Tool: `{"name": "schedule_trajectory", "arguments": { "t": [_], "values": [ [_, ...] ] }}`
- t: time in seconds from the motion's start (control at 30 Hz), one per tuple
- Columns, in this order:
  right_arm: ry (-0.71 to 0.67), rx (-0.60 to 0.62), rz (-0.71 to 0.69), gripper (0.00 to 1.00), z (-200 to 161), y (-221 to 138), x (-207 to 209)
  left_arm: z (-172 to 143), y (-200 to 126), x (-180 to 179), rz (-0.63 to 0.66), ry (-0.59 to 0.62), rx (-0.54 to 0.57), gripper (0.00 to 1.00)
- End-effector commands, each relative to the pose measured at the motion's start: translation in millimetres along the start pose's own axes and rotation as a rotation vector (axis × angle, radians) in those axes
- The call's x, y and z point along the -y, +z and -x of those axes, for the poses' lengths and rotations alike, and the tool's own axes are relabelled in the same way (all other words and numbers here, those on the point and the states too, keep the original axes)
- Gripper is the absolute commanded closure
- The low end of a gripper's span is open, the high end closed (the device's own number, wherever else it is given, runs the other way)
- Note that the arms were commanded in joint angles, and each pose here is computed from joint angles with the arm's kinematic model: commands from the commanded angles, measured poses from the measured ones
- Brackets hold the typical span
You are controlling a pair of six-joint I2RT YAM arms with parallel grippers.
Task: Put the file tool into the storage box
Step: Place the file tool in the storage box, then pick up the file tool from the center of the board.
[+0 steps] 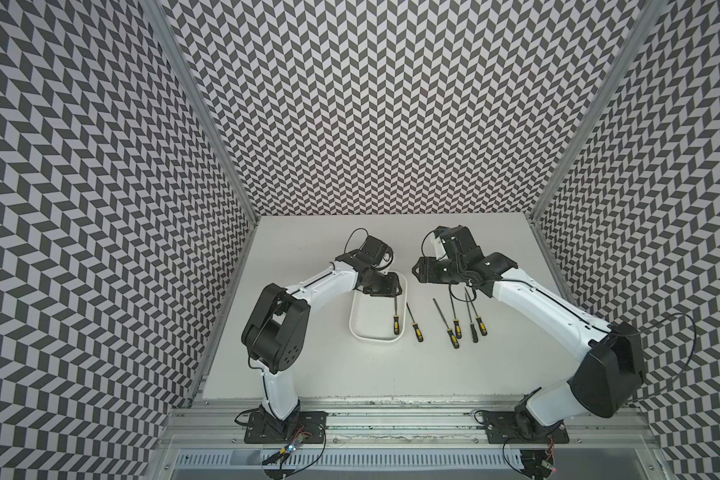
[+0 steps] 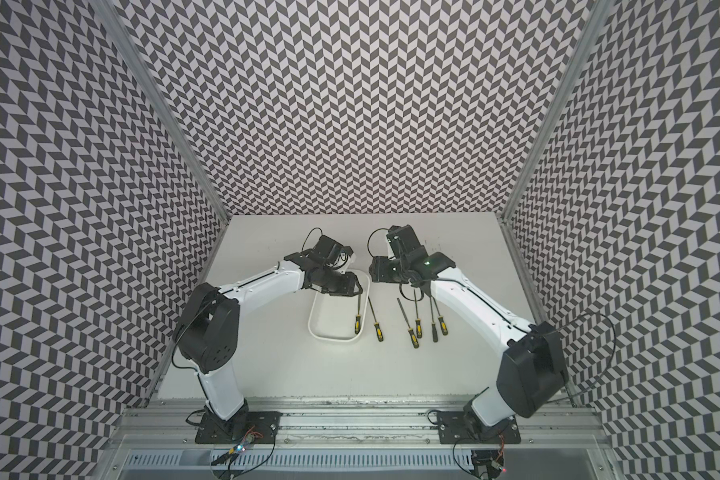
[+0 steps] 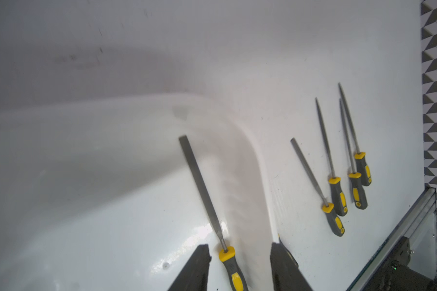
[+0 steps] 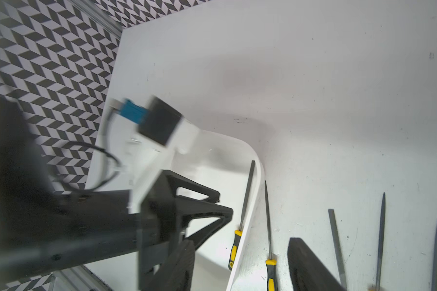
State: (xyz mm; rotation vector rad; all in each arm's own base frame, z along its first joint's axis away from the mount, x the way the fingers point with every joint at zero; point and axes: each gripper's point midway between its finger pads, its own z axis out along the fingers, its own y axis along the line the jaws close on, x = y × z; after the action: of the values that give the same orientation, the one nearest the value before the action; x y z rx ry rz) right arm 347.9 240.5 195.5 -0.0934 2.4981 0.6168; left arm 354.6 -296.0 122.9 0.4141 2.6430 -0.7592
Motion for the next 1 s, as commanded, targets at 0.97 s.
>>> {"name": "schedule_trajectory", "arguments": {
  "t": [0.97],
  "values": [
    [-0.202, -0.345, -0.151, 0.40, -160.6, 83.7, 30.7, 67.8, -96.0, -49.1, 0.103, 0.003, 0.313, 0.45]
  ]
}}
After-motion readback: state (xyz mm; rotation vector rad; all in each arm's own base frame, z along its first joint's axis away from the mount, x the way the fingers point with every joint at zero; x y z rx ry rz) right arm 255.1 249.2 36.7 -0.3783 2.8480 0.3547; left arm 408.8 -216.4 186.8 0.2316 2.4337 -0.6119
